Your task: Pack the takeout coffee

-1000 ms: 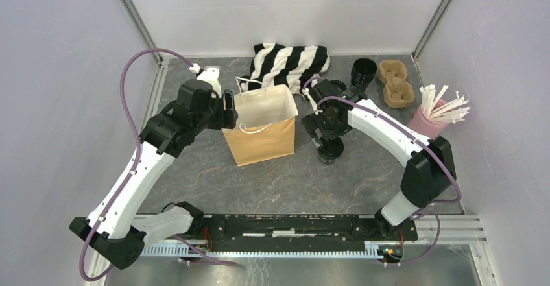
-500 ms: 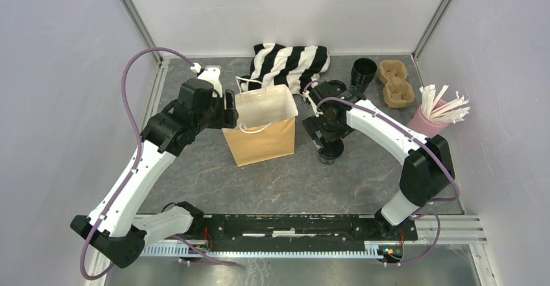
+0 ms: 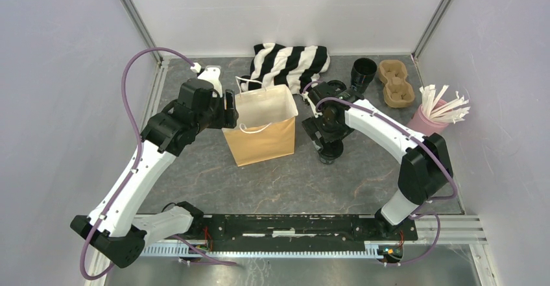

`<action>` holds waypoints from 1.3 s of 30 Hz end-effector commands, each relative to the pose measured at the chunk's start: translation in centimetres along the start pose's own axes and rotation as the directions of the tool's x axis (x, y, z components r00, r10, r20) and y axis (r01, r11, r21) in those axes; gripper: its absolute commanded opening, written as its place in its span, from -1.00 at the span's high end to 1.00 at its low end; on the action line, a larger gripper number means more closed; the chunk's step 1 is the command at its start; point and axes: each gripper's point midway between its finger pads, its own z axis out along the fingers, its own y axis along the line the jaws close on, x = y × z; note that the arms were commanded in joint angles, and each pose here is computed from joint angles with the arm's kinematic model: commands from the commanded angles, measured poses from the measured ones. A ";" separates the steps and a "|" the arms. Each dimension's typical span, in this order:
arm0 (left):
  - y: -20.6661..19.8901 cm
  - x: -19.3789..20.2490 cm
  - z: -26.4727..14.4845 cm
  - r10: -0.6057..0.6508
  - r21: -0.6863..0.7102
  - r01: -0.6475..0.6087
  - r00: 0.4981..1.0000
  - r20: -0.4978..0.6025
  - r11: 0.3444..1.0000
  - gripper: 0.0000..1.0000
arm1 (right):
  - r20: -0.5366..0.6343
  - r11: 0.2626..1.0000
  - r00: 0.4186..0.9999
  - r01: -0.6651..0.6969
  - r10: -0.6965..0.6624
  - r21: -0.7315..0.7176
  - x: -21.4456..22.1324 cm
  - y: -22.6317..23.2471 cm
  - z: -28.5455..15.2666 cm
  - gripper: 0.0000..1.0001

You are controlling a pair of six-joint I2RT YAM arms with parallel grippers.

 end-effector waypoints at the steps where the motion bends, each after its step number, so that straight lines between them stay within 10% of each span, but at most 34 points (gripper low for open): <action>1: -0.2 -2.0 -0.7 0.037 0.018 -0.039 0.997 0.062 0.999 -0.44 | 0.005 1.000 1.000 -0.011 0.011 0.004 -0.3 -0.2 0.0 -0.88; 28: -0.2 -2.2 -0.8 0.040 0.017 -0.041 0.997 0.068 0.999 -0.45 | 0.020 1.000 1.000 -0.018 0.018 0.004 -0.3 -0.2 -0.1 -0.77; 39: 1.9 -3.8 -3.1 -0.100 -0.107 0.115 0.986 0.131 0.988 -0.48 | 0.202 0.998 0.978 -0.052 0.045 0.031 -2.1 -1.5 -3.7 -0.66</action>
